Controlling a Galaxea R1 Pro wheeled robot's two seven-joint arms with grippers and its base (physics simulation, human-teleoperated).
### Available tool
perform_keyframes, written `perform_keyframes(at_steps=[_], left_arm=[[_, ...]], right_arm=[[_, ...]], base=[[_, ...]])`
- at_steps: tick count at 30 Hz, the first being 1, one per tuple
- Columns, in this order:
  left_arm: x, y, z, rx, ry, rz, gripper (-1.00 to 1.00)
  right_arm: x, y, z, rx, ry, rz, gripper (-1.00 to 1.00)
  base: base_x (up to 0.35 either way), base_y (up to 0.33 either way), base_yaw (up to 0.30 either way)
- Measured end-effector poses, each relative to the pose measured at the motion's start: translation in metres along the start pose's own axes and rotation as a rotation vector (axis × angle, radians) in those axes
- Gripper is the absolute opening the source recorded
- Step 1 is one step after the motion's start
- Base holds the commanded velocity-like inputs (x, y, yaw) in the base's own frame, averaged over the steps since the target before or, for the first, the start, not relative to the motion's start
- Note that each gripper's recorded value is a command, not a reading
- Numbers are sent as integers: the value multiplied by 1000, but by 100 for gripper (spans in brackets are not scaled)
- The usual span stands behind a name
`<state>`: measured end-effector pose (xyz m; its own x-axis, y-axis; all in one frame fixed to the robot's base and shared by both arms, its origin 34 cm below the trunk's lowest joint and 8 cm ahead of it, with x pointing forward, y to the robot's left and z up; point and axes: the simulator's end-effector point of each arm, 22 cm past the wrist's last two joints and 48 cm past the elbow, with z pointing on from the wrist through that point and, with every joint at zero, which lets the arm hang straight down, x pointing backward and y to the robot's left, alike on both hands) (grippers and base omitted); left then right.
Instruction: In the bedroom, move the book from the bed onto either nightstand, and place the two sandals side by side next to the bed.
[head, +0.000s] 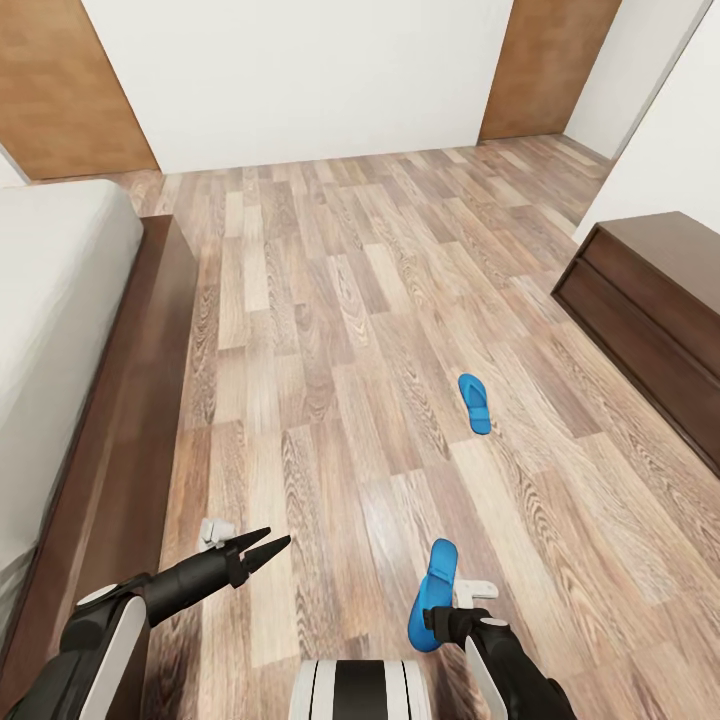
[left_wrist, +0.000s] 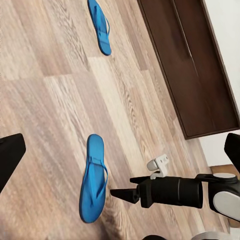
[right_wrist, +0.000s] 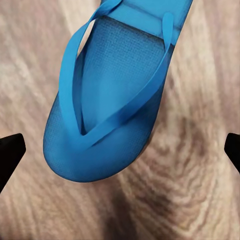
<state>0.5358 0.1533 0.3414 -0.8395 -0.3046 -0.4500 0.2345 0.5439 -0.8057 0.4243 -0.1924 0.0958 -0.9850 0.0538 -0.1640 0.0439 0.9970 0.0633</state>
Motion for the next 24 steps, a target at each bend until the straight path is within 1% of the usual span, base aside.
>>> perform_keyframes(at_steps=[10, 18, 24], left_arm=[[0, 0, 0, -1, -1, -1, 100], [0, 0, 0, -2, -1, 0, 100], [0, 0, 0, -2, -1, -1, 100]], right_arm=[[0, 0, 0, 0, 0, 0, 100], [0, 0, 0, 0, 0, 0, 100], [0, 0, 0, 0, 0, 0, 100]], base=[[2, 0, 0], [172, 0, 0], [66, 0, 0]])
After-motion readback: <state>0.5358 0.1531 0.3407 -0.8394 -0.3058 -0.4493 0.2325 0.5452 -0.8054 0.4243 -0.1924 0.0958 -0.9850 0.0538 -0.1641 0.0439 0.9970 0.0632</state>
